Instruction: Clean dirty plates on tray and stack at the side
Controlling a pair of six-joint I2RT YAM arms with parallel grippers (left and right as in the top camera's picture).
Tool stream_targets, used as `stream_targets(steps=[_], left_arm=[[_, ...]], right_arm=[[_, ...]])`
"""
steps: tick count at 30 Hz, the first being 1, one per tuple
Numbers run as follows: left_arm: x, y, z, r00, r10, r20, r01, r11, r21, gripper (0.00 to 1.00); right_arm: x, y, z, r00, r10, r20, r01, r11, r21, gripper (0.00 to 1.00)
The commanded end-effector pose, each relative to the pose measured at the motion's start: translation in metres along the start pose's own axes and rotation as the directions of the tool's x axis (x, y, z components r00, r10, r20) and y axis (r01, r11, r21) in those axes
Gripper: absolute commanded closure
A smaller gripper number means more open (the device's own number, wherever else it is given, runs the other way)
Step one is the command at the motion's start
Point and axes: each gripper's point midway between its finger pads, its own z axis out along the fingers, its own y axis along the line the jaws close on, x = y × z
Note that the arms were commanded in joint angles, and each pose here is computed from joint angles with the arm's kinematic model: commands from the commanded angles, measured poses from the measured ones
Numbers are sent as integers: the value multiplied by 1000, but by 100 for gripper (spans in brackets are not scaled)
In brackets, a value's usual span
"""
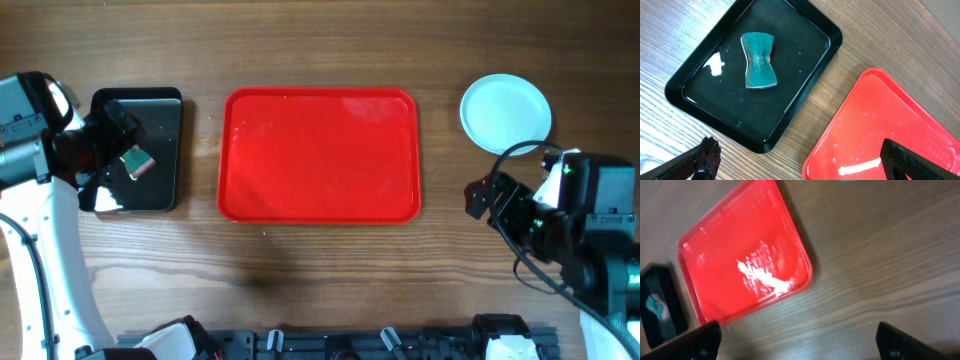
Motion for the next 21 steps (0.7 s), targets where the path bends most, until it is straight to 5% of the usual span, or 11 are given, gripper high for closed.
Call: stream_targets(steps=[1,9,15,21], left_arm=[[-1,-2,0,1000,-9,0,9,1000,12,0],[-1,-2,0,1000,-9,0,9,1000,12,0],[-1,-2,0,1000,-9,0,9,1000,12,0],[-1,-2,0,1000,-9,0,9,1000,12,0]], right_arm=[[-11,4,-12,977,-60,206,79,993,-83,1],[3,0,28,779,-25,626,292,898,-328,0],[3,0,56,686,11,728,378,849,-369,0],[-8,-17,71,615,23,789,352,887,-300,0]])
